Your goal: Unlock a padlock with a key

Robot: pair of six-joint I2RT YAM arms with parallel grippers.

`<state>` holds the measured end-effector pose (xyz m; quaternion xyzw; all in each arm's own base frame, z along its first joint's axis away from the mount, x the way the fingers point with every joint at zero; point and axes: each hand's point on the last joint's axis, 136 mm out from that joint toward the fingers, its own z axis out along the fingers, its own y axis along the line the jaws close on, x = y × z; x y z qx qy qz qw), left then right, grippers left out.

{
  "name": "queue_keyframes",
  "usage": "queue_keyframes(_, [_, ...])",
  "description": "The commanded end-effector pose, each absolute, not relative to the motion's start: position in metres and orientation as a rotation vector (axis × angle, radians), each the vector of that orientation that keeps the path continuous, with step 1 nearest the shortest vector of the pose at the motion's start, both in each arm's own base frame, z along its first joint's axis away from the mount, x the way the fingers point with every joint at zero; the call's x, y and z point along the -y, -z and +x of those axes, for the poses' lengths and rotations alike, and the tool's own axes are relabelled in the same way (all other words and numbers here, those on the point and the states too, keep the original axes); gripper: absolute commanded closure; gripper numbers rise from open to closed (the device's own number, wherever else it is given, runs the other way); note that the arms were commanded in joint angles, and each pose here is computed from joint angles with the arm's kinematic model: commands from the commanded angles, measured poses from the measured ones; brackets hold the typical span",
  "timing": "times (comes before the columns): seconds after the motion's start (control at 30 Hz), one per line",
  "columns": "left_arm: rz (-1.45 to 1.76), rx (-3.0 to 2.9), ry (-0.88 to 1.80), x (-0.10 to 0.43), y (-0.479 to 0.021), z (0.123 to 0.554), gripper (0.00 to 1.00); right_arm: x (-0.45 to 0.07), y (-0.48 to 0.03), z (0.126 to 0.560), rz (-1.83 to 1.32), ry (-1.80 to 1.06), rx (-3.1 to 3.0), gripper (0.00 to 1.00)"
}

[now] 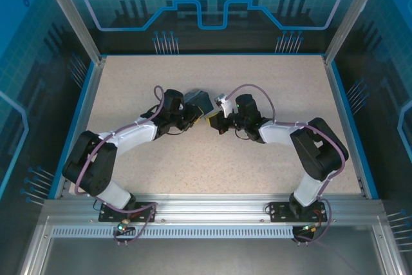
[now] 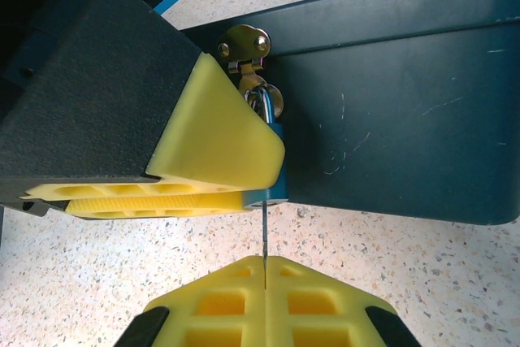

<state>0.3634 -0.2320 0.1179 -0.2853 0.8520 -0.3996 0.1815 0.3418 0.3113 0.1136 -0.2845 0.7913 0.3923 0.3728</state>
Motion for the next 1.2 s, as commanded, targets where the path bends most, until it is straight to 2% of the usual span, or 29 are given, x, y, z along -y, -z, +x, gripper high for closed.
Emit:
queue_keyframes(0.0, [-0.765,-2.443,1.153,0.241,-0.115,0.359,0.9,-0.32,-0.144,0.341,-0.769,-1.015,-1.898,1.0])
queue_keyframes(0.67, [-0.755,-2.422,1.174,0.243,-0.121,0.359,0.9,-0.325,-0.145,0.345,-0.644,-1.185,-1.906,1.0])
queue_keyframes(1.17, [-0.784,-2.413,1.197,0.245,-0.126,0.36,0.9,-0.332,-0.14,0.336,-0.81,-0.898,-1.831,1.0])
